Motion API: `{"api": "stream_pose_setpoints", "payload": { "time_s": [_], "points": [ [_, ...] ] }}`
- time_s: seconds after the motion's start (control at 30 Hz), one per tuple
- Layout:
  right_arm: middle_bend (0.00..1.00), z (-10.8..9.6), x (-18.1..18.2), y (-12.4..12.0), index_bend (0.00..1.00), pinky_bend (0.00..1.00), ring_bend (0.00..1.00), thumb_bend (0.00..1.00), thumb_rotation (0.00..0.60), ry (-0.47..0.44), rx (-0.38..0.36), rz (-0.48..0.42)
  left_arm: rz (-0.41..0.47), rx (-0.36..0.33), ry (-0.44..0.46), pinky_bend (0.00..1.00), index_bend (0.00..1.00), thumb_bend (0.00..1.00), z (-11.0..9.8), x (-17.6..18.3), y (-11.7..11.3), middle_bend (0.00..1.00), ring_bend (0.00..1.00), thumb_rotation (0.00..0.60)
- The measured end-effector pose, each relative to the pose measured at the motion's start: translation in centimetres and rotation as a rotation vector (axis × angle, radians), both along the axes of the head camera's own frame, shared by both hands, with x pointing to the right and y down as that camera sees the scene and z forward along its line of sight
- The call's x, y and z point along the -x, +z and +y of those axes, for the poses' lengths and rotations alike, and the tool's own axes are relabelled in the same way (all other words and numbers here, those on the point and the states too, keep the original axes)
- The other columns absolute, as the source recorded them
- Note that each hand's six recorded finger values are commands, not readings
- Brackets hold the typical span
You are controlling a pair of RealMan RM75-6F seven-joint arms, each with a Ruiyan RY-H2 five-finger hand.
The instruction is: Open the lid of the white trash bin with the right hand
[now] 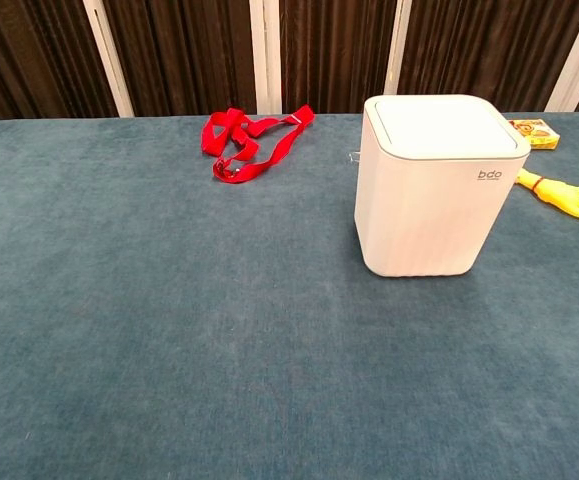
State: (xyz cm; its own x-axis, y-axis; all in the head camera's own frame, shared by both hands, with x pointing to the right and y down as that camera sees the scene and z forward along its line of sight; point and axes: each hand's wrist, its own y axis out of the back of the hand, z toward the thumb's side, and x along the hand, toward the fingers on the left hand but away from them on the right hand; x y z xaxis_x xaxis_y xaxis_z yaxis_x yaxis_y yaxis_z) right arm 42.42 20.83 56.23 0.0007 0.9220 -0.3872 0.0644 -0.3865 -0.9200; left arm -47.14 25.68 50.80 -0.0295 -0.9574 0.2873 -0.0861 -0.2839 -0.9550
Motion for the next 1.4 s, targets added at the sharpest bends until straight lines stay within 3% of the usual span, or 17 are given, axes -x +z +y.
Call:
{"api": "stream_pose_setpoints", "payload": {
  "time_s": [0.17,0.33,0.4,0.6,0.97,1.27,1.4],
  "points": [
    [0.56,-1.4,1.9,-0.2,0.20,0.46,0.58,0.48,0.600,-0.050,-0.018,-0.055,-0.013,-0.006,-0.002,0.02,0.12,0.12,-0.1,0.0,0.1,0.03,0.00,0.600],
    [0.79,-3.7,3.8,-0.2,0.27,0.61,0.77,0.69,0.600,-0.101,-0.029,-0.081,-0.023,-0.010,-0.013,0.03,0.11,0.12,-0.1,0.0,0.1,0.03,0.00,0.600],
    [0.84,-4.3,4.6,0.1,0.29,0.64,0.80,0.75,0.600,-0.124,-0.014,-0.077,-0.026,-0.019,-0.020,0.03,0.11,0.12,-0.1,0.1,0.0,0.03,0.00,0.600],
    [0.85,-5.9,7.1,0.8,0.32,0.64,0.81,0.84,0.600,-0.196,0.040,-0.049,-0.033,-0.046,-0.044,0.03,0.11,0.12,0.0,0.5,-0.6,0.03,0.00,0.600],
    [0.85,-8.9,11.1,0.3,0.29,0.64,0.81,0.89,0.600,-0.288,0.194,0.002,-0.041,-0.033,-0.052,0.03,0.10,0.12,0.0,0.5,-0.4,0.02,0.00,0.600],
    [0.85,-11.3,14.9,-0.3,0.28,0.64,0.81,0.89,0.600,-0.316,0.232,0.042,-0.047,-0.031,-0.055,0.03,0.10,0.12,0.0,0.5,-0.4,0.02,0.00,0.600],
    [0.85,-11.4,16.7,-0.4,0.28,0.64,0.81,0.89,0.600,-0.338,0.241,0.033,-0.047,-0.031,-0.057,0.03,0.10,0.12,0.0,0.5,-0.4,0.02,0.00,0.600]
  ]
}}
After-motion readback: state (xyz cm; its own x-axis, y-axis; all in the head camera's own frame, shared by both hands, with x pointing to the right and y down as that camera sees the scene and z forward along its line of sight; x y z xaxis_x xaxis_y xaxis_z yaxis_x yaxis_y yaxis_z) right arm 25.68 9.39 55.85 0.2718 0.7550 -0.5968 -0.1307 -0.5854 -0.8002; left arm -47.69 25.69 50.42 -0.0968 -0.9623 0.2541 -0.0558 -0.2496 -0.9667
